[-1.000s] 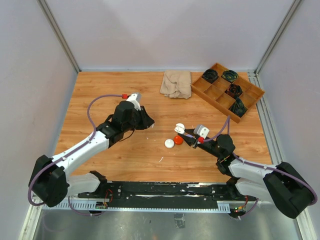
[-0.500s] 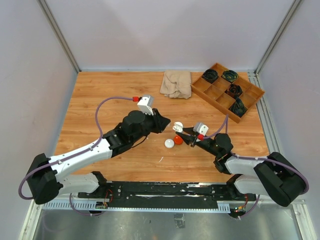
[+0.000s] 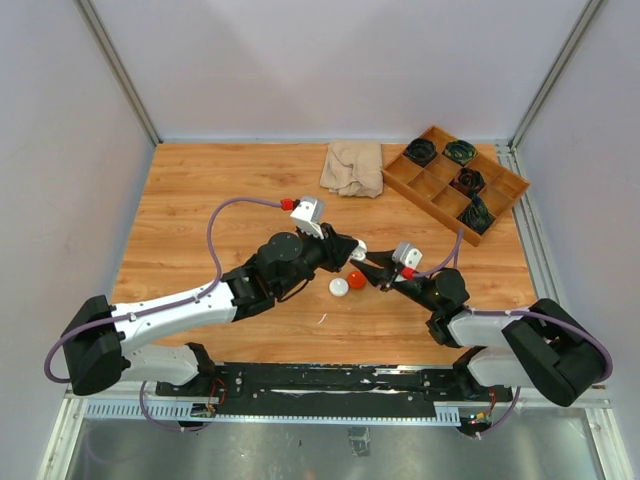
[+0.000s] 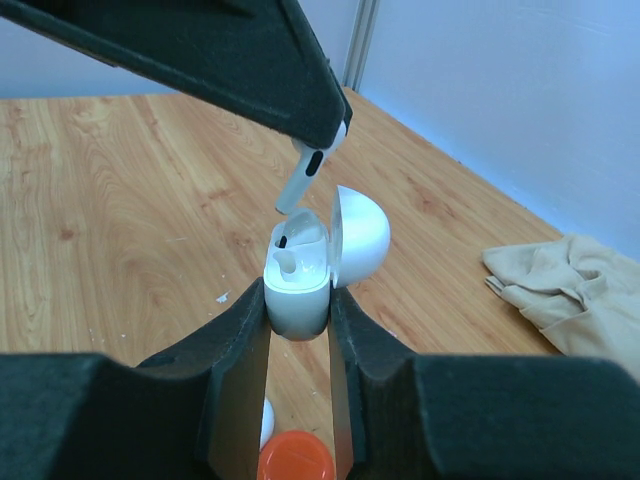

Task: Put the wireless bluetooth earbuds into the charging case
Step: Place the earbud in the charging case.

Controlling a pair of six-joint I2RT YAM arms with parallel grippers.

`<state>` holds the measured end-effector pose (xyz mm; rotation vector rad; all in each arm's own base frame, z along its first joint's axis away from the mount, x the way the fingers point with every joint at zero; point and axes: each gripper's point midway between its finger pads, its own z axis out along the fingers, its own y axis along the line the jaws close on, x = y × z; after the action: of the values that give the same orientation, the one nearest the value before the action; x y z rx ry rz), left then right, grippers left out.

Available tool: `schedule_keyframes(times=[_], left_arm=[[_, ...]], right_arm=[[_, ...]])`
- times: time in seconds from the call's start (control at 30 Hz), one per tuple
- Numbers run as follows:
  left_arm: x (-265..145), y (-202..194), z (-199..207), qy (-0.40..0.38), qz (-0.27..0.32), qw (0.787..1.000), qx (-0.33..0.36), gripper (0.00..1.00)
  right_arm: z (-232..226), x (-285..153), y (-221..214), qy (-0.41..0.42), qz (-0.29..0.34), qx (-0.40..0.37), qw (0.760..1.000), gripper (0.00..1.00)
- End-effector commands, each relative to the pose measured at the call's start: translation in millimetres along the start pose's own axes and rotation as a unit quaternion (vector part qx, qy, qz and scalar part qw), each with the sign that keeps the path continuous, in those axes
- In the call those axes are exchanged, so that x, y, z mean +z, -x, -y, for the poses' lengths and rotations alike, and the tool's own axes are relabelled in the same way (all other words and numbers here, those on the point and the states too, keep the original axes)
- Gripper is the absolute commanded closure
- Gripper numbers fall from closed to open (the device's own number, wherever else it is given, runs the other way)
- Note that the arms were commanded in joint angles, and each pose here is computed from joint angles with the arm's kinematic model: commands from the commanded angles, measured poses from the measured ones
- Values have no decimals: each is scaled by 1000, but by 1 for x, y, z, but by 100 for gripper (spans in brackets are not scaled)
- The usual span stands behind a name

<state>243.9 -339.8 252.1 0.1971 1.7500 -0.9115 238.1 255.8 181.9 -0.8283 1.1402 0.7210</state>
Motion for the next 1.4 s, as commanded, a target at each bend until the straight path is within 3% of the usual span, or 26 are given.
schedule_keyframes(times=[0.0,1.07,1.37], left_arm=[[3,16,8,-3,44,999,10,83],[-3,-9,4,10,35,999,28,83],[-3,-15,5,14,30,999,15,72]], right_arm=[[-6,5,31,11,52,-13,998,99],[-4,-1,37,0,59,-23,998,99],[-3,-2,37,-4,59,-26,998,99]])
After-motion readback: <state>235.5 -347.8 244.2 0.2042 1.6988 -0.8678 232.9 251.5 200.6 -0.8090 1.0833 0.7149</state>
